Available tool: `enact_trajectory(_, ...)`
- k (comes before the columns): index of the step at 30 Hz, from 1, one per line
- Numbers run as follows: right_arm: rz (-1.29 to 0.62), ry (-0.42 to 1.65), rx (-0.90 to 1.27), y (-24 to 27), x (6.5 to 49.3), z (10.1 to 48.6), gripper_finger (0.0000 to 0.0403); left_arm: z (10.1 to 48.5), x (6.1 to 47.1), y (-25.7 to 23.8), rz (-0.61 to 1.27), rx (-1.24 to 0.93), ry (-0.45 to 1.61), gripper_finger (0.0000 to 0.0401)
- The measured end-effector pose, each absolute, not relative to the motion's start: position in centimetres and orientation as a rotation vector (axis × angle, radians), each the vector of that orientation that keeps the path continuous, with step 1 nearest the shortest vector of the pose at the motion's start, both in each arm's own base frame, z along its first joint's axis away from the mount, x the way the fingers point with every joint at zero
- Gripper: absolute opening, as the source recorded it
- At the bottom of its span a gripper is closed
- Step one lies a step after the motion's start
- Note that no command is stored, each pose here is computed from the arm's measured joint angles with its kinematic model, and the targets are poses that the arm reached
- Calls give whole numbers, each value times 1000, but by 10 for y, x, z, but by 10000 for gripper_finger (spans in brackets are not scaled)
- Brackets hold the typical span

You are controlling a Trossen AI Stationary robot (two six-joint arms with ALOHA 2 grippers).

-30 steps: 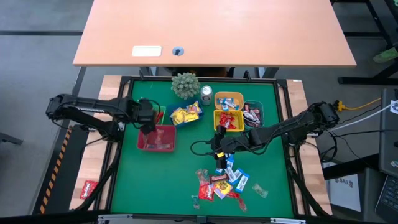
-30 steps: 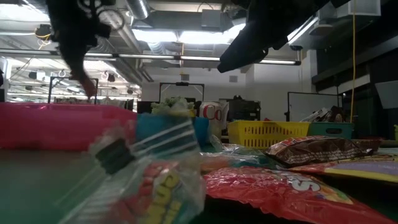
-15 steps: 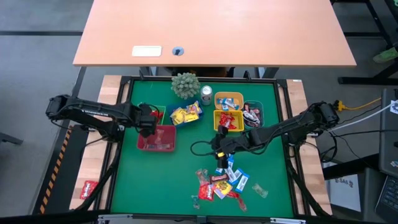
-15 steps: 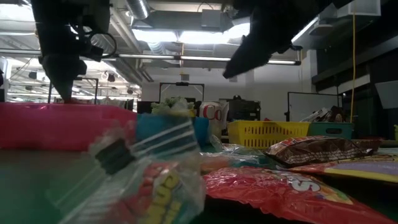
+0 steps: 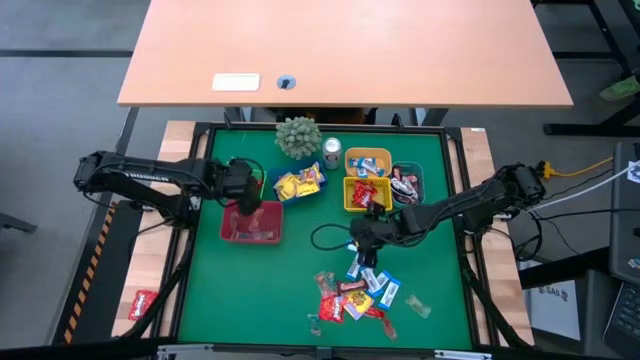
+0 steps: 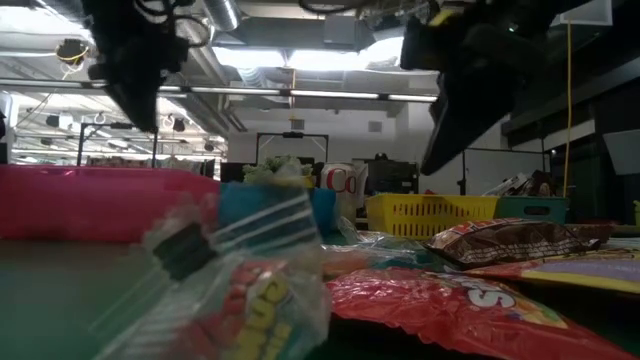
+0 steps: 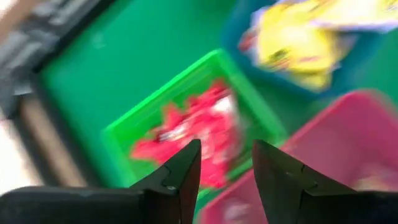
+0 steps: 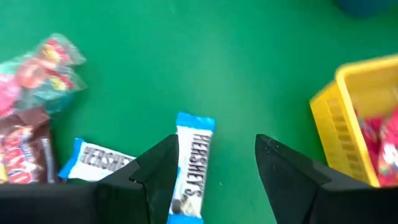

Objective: Sort candy
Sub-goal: Put the blue chocolate bar into the orange bin

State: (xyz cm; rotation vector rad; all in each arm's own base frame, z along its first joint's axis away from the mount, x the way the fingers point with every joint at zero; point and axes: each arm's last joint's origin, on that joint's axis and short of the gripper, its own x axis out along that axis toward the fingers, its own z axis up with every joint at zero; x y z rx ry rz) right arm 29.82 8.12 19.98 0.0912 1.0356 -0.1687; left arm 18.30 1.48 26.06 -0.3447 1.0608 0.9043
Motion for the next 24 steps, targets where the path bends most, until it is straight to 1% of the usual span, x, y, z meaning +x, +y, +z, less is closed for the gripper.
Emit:
enact_trajectory(4, -230, 1070, 146, 80, 294, 198, 211, 265, 199, 11, 794, -430, 937, 131)
enact_trajectory(8, -243, 1080, 166, 80, 293, 197, 211, 272, 214, 4, 647, -426, 820, 131)
enact_trajectory(12, -234, 1064, 176, 81, 296, 196, 211, 278, 223, -5, 552, -397, 734, 131)
enact_trajectory(17, -219, 1035, 191, 83, 304, 190, 211, 281, 226, -16, 497, -393, 700, 131)
enact_trajectory(24, -215, 1083, 186, 86, 310, 171, 211, 281, 225, -25, 460, -379, 709, 131)
